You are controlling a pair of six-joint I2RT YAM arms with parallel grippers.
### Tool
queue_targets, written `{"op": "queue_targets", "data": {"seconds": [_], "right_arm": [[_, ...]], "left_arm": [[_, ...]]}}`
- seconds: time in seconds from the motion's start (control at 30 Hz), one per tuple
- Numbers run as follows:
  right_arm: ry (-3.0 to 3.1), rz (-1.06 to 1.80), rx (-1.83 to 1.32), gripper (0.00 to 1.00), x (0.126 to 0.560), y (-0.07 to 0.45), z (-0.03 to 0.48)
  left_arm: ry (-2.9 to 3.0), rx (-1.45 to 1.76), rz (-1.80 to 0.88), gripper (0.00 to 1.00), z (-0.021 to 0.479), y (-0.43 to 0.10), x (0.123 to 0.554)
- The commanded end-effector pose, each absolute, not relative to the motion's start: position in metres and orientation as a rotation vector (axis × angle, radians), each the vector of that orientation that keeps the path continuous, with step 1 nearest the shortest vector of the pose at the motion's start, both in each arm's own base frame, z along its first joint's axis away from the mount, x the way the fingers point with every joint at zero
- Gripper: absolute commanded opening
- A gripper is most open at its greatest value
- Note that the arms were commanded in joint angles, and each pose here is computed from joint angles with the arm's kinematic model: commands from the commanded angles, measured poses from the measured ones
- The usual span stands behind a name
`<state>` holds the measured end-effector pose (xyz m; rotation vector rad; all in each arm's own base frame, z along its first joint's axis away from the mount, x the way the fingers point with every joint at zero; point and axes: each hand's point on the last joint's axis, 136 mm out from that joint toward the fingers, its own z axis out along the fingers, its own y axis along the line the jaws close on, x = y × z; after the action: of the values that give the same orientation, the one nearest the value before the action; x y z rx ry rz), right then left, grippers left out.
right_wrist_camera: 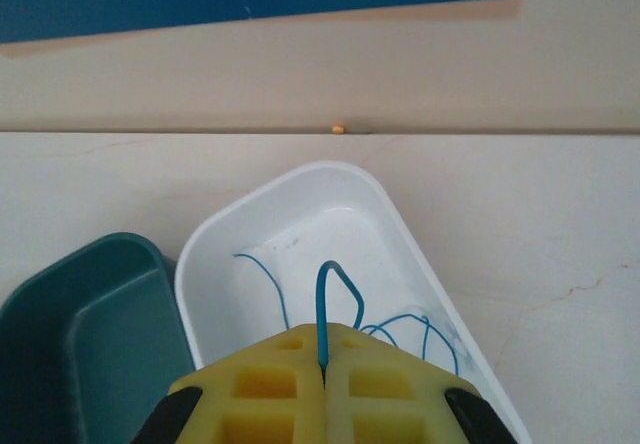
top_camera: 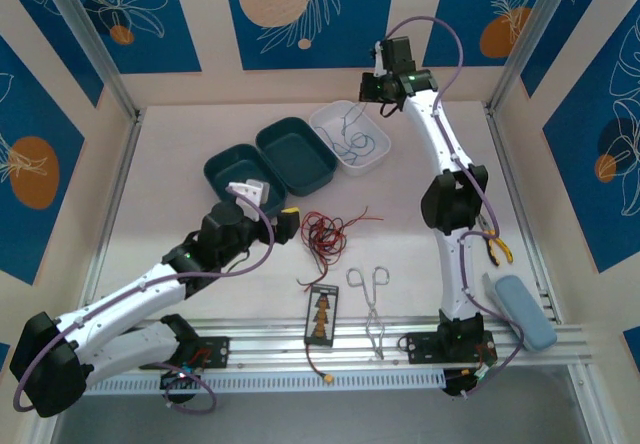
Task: Untangle the cables
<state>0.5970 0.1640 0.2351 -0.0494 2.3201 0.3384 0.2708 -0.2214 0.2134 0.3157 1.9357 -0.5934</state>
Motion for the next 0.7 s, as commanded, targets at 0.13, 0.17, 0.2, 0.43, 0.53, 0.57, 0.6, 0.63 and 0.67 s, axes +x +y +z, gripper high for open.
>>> {"op": "queue_targets", "data": {"seconds": [0.13, 0.17, 0.2, 0.43, 0.53, 0.57, 0.6, 0.63, 0.67], "right_arm": [[2.436, 0.119, -0.052, 0.0, 0.598, 0.143, 0.184], [2.452, 0.099, -0.07, 0.0, 0.596, 0.144, 0.175], [2.465, 0.086, -0.089, 0.0, 0.595, 0.146, 0.169], [2.522, -0.049, -0.217, 0.0, 0.583, 0.159, 0.127], [2.544, -0.063, -0.259, 0.0, 0.578, 0.166, 0.113], [2.554, -0.059, -0.268, 0.0, 0.576, 0.169, 0.107], [2.563, -0.049, -0.273, 0.0, 0.574, 0.171, 0.104], [2.575, -0.031, -0.275, 0.01, 0.571, 0.174, 0.1], [2.59, -0.004, -0.275, 0.02, 0.568, 0.177, 0.095]], "left_arm": [[1.947, 0.313, -0.581, 1.0, 0.207, -0.221, 0.271], [1.948, 0.315, -0.583, 1.0, 0.207, -0.222, 0.271], [1.952, 0.315, -0.583, 1.0, 0.206, -0.222, 0.271], [1.962, 0.319, -0.6, 1.0, 0.204, -0.227, 0.273], [1.964, 0.321, -0.605, 1.0, 0.204, -0.228, 0.273], [1.965, 0.319, -0.602, 1.0, 0.203, -0.228, 0.273], [1.963, 0.317, -0.604, 1.0, 0.204, -0.228, 0.273], [1.965, 0.319, -0.604, 1.0, 0.204, -0.228, 0.273], [1.964, 0.319, -0.606, 1.0, 0.205, -0.229, 0.274]]}}
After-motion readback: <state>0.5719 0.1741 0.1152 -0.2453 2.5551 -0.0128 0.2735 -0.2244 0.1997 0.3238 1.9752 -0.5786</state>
